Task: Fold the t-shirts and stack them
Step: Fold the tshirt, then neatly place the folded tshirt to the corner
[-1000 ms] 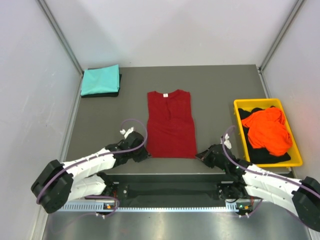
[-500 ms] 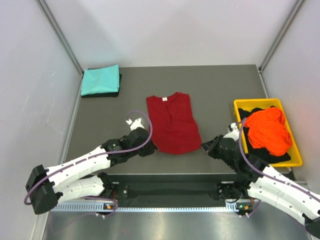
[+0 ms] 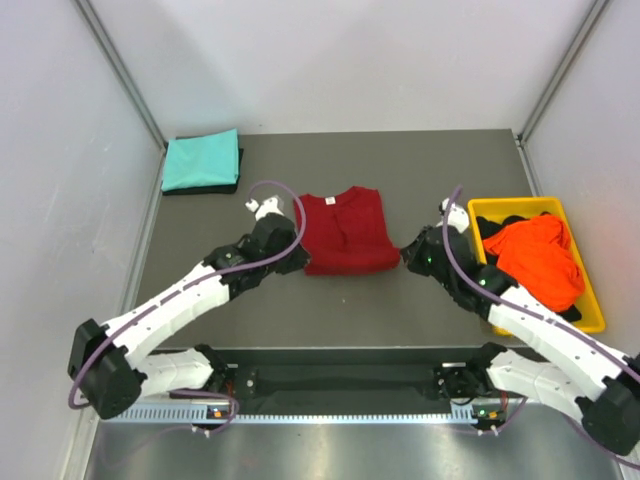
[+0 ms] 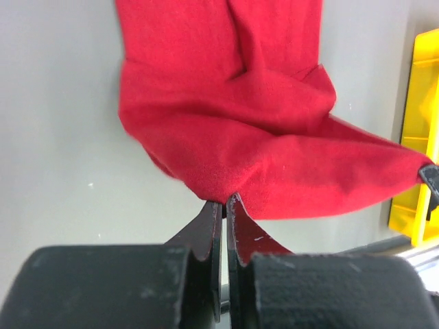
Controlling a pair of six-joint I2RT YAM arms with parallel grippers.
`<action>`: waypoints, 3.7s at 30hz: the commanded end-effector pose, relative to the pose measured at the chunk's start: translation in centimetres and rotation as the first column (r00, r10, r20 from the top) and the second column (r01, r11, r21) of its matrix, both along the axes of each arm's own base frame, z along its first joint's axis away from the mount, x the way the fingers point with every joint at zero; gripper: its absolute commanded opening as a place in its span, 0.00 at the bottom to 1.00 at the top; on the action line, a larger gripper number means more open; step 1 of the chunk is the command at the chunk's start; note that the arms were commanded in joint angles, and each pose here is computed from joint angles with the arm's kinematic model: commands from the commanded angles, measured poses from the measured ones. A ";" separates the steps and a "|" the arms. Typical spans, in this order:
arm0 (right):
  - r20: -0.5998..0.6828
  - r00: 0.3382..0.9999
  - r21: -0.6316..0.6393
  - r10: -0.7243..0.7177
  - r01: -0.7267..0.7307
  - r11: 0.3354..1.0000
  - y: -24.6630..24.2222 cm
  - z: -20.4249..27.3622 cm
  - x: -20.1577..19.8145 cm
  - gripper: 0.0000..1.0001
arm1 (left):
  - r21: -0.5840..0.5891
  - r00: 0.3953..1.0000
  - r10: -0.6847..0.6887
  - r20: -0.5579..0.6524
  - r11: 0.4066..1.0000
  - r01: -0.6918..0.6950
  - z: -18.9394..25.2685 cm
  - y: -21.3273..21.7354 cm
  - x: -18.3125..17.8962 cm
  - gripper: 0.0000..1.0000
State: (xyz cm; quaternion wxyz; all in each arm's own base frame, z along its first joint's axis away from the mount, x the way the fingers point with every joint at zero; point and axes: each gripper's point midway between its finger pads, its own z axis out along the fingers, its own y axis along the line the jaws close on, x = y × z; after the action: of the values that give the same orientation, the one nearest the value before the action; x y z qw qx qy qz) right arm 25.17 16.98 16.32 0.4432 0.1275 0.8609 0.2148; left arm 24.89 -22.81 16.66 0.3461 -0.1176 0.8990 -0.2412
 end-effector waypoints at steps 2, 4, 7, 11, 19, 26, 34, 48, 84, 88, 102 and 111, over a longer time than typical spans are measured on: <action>0.132 0.988 0.022 0.085 -0.088 0.996 1.1 4.6 4.6 0.00 | -0.051 0.998 0.002 0.066 0.999 0.001 2.0 1.0 5.4 0.00; 0.140 0.985 0.012 0.097 -0.099 0.995 1.4 5.2 6.3 0.00 | -0.074 0.998 -0.011 0.069 0.997 0.016 2.4 0.9 6.8 0.00; 0.127 0.983 0.016 0.131 -0.134 0.991 1.7 5.2 9.3 0.00 | -0.093 0.998 -0.030 0.064 0.995 0.035 1.8 1.0 9.9 0.00; 0.127 0.970 0.039 0.209 -0.215 0.976 2.9 5.4 12.5 0.00 | -0.115 0.997 -0.025 0.079 0.993 0.034 2.0 1.7 13.9 0.00; 0.119 0.955 0.075 0.271 -0.281 0.957 5.0 4.3 19.0 0.00 | -0.152 0.990 -0.005 0.144 0.988 0.027 2.8 2.8 21.3 0.00; 0.085 0.964 0.108 0.250 -0.259 0.960 5.1 1.6 23.8 0.00 | -0.159 0.991 0.029 0.128 0.987 -0.008 -0.2 4.3 25.7 0.00; 0.075 0.959 0.116 0.274 -0.281 0.953 5.8 -0.5 27.9 0.02 | -0.175 0.992 0.027 0.123 0.985 -0.005 -3.4 5.4 30.3 0.04; 0.015 0.973 0.095 0.230 -0.230 0.968 2.6 -1.5 28.2 0.46 | -0.034 0.982 -0.102 0.157 0.993 0.109 -1.8 6.4 30.9 0.40; 0.012 0.874 0.178 0.485 -0.479 0.859 5.7 -12.0 26.8 0.23 | -0.158 0.975 -0.220 0.004 0.963 0.218 -11.0 3.2 31.1 0.27; 0.025 0.863 0.207 0.504 -0.497 0.842 5.9 -11.2 27.0 0.37 | -0.160 0.974 -0.225 -0.001 0.962 0.222 -9.0 3.5 30.9 0.38; -0.147 0.904 0.106 0.401 -0.388 0.915 0.5 -3.7 22.4 0.64 | -0.133 0.955 -0.255 0.154 0.952 0.275 2.0 4.2 25.0 0.46; -0.011 0.782 0.303 0.623 -0.591 0.747 7.0 0.9 17.9 0.09 | -0.237 0.927 -0.371 0.061 0.897 0.374 -2.2 -1.8 22.1 0.44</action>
State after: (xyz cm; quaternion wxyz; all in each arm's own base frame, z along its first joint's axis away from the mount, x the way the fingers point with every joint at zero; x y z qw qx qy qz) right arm 45.76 21.05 16.68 0.3132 -0.0506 0.8617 0.3960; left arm 48.03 -22.29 16.41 0.3087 0.0067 0.8667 -0.3918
